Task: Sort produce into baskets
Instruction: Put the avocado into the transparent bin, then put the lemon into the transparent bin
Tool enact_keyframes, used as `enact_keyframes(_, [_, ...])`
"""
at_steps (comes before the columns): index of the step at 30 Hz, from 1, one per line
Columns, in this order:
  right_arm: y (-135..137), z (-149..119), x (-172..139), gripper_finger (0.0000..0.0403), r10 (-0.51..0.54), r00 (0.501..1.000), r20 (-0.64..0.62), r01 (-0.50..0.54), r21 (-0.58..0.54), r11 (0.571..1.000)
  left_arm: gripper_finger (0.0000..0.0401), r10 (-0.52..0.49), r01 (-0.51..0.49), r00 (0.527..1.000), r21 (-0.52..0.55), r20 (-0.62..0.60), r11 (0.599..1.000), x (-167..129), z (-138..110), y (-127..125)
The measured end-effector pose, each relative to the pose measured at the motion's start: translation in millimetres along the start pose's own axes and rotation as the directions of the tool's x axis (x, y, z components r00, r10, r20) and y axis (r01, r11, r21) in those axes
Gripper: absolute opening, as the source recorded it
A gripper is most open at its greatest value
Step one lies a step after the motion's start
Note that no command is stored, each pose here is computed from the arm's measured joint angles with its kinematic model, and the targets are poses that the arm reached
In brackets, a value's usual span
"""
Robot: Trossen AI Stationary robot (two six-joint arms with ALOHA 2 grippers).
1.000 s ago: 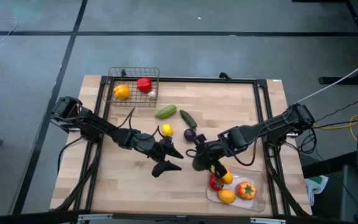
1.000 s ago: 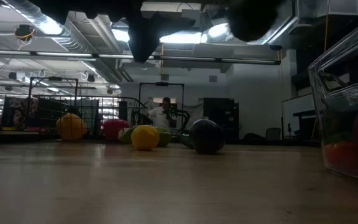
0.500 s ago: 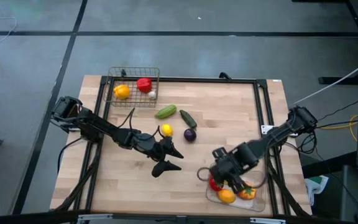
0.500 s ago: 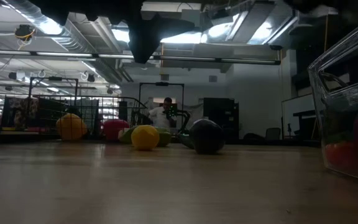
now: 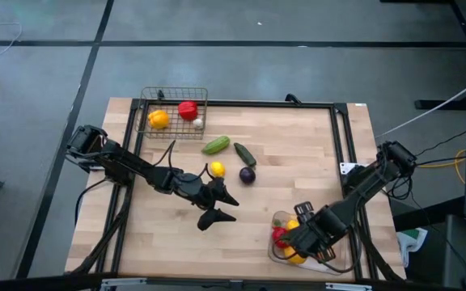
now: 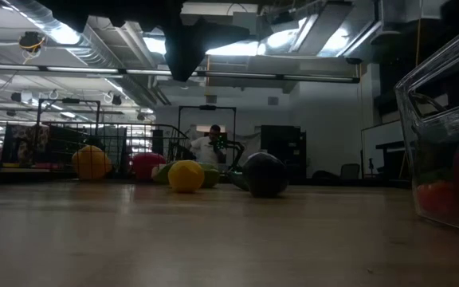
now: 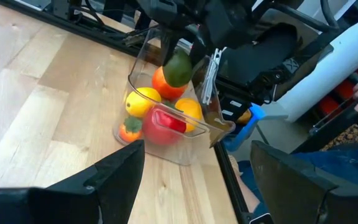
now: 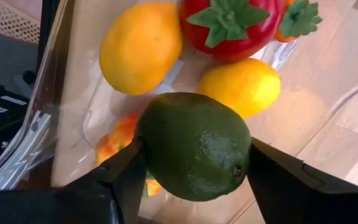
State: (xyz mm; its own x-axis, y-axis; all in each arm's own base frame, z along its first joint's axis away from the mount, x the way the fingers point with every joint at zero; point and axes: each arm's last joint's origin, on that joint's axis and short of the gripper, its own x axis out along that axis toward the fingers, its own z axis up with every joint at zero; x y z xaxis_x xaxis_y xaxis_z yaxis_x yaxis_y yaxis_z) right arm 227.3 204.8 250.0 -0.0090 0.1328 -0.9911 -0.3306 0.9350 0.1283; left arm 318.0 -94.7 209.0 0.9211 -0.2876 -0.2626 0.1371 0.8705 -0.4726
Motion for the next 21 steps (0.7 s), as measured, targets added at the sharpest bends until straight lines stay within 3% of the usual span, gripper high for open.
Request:
enact_keyframes(9, [-1.0, 0.4, -0.1, 0.0253, -0.001, 1.000, 0.001, 0.001, 0.003, 1.000, 0.0287, 0.001, -0.001, 1.000, -0.001, 0.000, 1.000, 0.0, 0.1, 0.3])
enact_keyframes(16, [-1.0, 0.4, -0.1, 0.0331, -0.001, 1.000, 0.001, 0.001, 0.002, 1.000, 0.0287, 0.038, -0.039, 0.999, 0.049, 0.021, 0.998, 0.0, 0.8, 1.4])
enact_keyframes(21, [-1.1, 0.4, -0.1, 0.0384, -0.001, 1.000, 0.000, 0.001, 0.002, 1.000, 0.0287, 0.111, -0.111, 0.992, -0.014, 0.061, 0.994, -0.5, 6.1, 10.9])
